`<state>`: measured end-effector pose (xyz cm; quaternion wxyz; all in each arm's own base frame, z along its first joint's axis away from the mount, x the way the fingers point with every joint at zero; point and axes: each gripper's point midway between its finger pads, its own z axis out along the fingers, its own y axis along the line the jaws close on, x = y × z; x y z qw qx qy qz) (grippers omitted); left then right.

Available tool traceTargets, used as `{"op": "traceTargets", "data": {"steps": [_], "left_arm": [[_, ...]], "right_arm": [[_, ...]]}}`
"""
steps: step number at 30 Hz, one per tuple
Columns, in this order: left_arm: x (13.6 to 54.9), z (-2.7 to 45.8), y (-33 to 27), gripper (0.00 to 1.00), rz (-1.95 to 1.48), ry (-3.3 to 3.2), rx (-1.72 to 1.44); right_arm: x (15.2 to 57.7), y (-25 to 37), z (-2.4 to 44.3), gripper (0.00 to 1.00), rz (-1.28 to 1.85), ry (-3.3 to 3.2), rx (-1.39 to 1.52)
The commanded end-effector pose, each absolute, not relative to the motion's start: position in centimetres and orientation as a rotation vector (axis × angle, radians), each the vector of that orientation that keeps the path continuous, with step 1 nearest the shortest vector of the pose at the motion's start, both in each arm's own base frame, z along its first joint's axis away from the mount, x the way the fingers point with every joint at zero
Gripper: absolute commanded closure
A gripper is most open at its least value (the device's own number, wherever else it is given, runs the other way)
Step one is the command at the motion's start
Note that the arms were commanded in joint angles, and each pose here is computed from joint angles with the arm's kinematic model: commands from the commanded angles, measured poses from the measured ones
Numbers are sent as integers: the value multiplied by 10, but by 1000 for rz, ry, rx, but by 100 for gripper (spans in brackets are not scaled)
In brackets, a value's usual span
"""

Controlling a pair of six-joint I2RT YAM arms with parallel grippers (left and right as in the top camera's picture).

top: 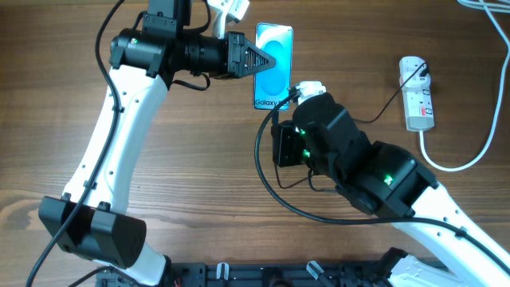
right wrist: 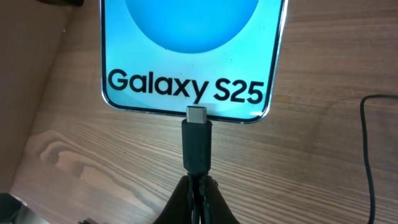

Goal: Plug charger to phone and switch on socket
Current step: 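Lift the plug and bring it under the phone's bottom port, then push the black USB-C plug upward into the phone's bottom port with the right gripper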

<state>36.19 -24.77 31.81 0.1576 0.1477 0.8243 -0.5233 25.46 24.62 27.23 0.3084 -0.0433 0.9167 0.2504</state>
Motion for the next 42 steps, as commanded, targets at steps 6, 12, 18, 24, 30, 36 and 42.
{"op": "traceTargets", "data": {"steps": [6,12,18,24,30,36,42], "left_arm": [[358,330,-252,96,-1556,2289,497],[358,329,-252,96,-1552,2291,495],[368,320,-247,96,-1450,2326,452],[371,318,-246,96,-1427,2334,443],[364,324,-249,96,-1498,2310,472],[363,324,-249,96,-1504,2313,471],[359,328,-251,96,-1541,2300,486]], "right_arm": [[251,262,274,96,761,2459,-116],[252,263,276,96,772,2448,-118],[253,263,277,96,769,2444,-117],[253,263,276,96,763,2445,-118],[253,263,276,96,764,2445,-117],[255,260,276,96,743,2440,-107],[257,258,276,96,729,2434,-95]]}}
